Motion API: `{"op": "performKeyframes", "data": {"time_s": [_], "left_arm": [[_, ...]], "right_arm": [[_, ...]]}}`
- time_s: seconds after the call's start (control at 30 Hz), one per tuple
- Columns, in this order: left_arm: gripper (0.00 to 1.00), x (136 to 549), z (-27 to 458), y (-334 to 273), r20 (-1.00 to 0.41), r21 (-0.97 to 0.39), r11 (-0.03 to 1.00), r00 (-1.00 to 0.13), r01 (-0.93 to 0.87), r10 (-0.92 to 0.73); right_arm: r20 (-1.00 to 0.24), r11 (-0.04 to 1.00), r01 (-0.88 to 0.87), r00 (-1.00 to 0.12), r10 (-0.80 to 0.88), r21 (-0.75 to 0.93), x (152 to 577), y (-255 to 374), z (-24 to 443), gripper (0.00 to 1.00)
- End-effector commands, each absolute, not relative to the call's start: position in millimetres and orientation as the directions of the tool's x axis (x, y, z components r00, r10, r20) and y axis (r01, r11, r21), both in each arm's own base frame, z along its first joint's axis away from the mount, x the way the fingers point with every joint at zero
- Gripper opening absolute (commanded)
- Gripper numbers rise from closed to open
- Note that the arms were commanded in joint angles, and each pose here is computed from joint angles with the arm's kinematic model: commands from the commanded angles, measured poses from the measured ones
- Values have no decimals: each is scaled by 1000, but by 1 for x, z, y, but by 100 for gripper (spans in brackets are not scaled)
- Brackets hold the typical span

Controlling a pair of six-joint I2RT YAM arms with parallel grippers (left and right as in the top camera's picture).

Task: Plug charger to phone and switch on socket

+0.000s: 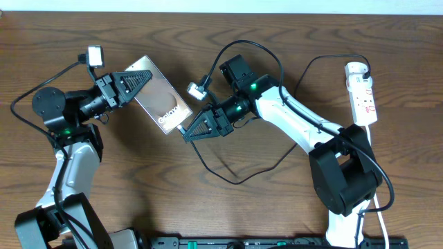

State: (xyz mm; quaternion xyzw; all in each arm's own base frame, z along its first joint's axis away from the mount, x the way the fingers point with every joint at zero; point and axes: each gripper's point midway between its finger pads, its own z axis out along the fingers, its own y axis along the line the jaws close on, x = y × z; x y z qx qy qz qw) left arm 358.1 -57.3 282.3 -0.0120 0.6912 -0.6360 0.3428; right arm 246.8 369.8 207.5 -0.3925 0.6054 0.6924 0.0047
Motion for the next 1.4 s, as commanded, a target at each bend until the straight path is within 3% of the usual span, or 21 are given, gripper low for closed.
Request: {"op": "performKeyframes", "data": {"time_s": [0.0,0.57,1.1,1.37], "left_arm": [[7,340,280,-68,-480,-877,175,-796,447,-369],[7,345,280,-45,-471,-882,201,-772,427,-426],[7,358,283,-37,-330,-943,144,-783,301,-527],[7,354,282,-40,-359,-932,156,-788,326,-500]], "right_arm": [[-566,-302,-479,-690,-451,824,248,367,220,1],[-567,-302,-480,-689,-451,823,248,367,220,1],[-570,-304,-483,-687,-450,821,249,367,220,1],[-571,-304,-483,-687,-450,821,249,367,220,1]]}}
